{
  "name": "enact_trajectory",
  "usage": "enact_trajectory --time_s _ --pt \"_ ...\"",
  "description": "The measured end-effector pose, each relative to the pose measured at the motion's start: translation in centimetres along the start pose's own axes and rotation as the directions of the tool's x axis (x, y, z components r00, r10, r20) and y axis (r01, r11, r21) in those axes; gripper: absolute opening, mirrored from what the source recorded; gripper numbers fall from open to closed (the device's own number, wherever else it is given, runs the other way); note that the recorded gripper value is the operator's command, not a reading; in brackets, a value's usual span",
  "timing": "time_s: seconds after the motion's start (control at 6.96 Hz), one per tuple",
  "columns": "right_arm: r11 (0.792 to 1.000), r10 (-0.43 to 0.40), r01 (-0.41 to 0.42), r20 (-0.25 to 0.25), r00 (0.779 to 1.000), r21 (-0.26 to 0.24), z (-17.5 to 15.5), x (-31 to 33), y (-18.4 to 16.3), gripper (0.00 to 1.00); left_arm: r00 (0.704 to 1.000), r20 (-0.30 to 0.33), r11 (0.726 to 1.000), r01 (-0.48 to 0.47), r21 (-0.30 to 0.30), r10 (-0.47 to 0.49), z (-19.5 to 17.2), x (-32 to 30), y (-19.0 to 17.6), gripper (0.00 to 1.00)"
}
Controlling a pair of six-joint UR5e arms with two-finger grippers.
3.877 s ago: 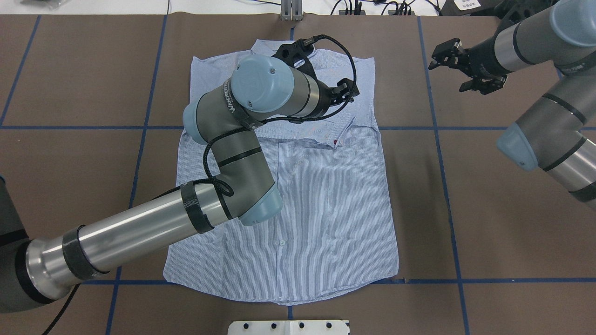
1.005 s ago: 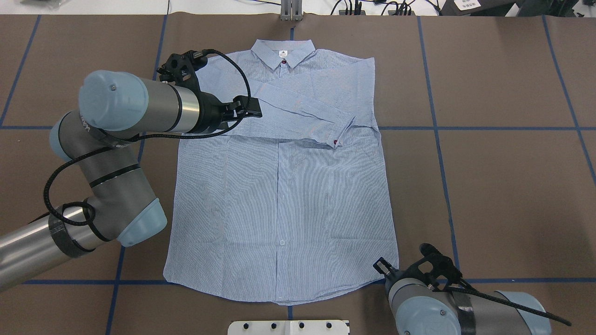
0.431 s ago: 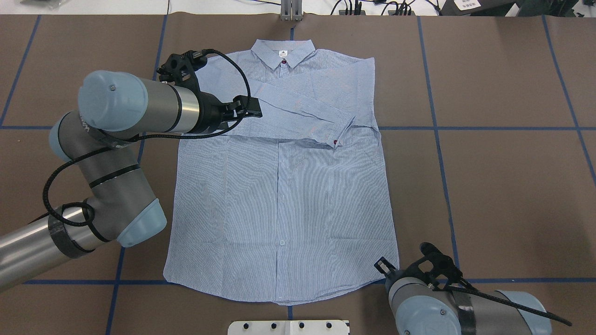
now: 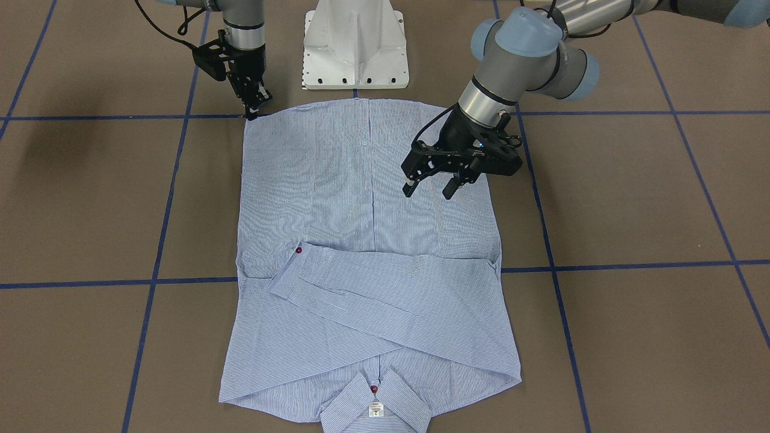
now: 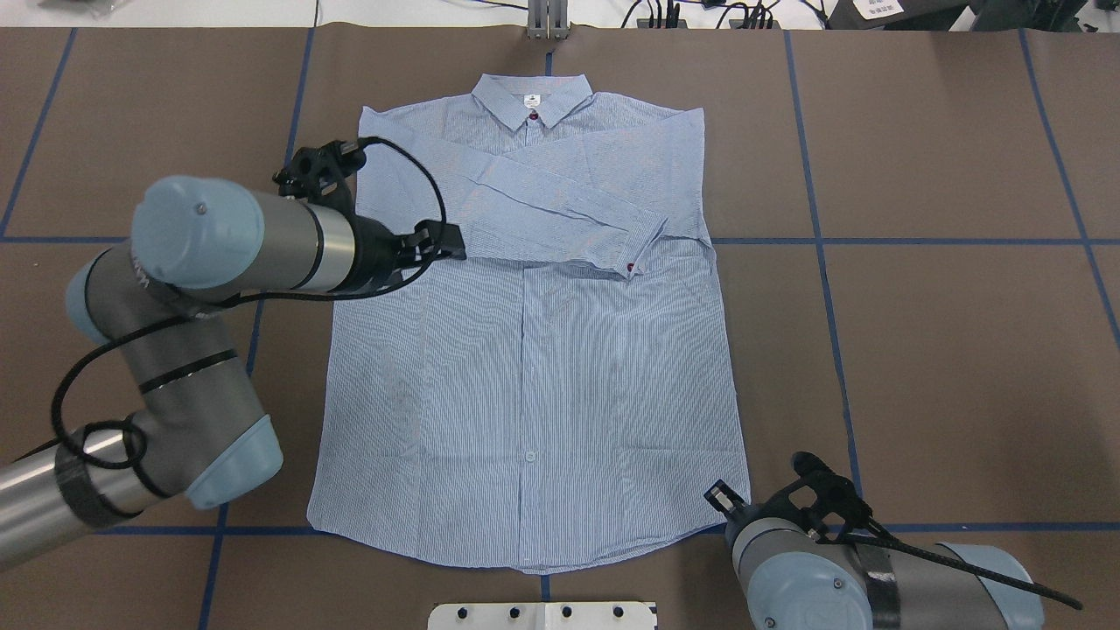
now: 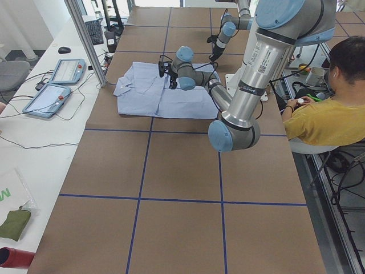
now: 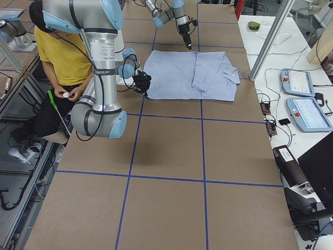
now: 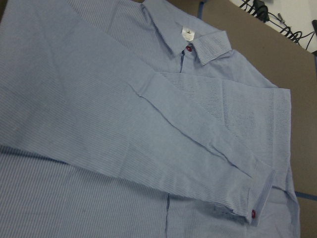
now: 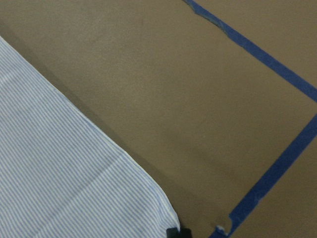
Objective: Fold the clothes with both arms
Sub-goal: 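Move the left gripper down to the hem corner nearest it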
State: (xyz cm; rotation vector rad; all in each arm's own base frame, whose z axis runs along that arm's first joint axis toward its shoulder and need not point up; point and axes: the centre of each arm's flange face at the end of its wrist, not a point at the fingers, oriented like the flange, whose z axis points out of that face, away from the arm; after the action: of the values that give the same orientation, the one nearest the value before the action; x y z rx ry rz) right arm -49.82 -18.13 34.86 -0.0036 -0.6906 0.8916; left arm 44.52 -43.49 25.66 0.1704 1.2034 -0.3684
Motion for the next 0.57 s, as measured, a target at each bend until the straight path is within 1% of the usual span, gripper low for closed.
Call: enact_trajectory --time_s 0.14,0.29,0.43,0.57 --pt "1.0 0.0 0.0 0.001 1.0 0.0 -0.1 -0.1 -0.2 0.0 0.998 0.05 0.998 0.038 -0.043 -0.036 -1.1 -3.8 3.2 0.95" --pt "1.0 0.0 0.0 0.002 1.0 0.0 -0.1 -0.1 -0.3 0.0 0.993 0.098 0.993 0.078 -0.092 -0.069 -3.1 -7.6 7.0 0.9" --pt "1.0 -0.001 0.001 0.002 1.0 0.001 -0.1 -0.2 -0.4 0.0 0.985 0.141 0.983 0.121 -0.135 -0.102 -4.6 -10.3 10.5 0.85" --pt "1.0 -0.001 0.001 0.002 1.0 0.0 -0.1 -0.2 -0.4 0.0 0.974 0.186 0.975 0.159 -0.158 -0.128 -4.9 -12.1 13.8 0.75"
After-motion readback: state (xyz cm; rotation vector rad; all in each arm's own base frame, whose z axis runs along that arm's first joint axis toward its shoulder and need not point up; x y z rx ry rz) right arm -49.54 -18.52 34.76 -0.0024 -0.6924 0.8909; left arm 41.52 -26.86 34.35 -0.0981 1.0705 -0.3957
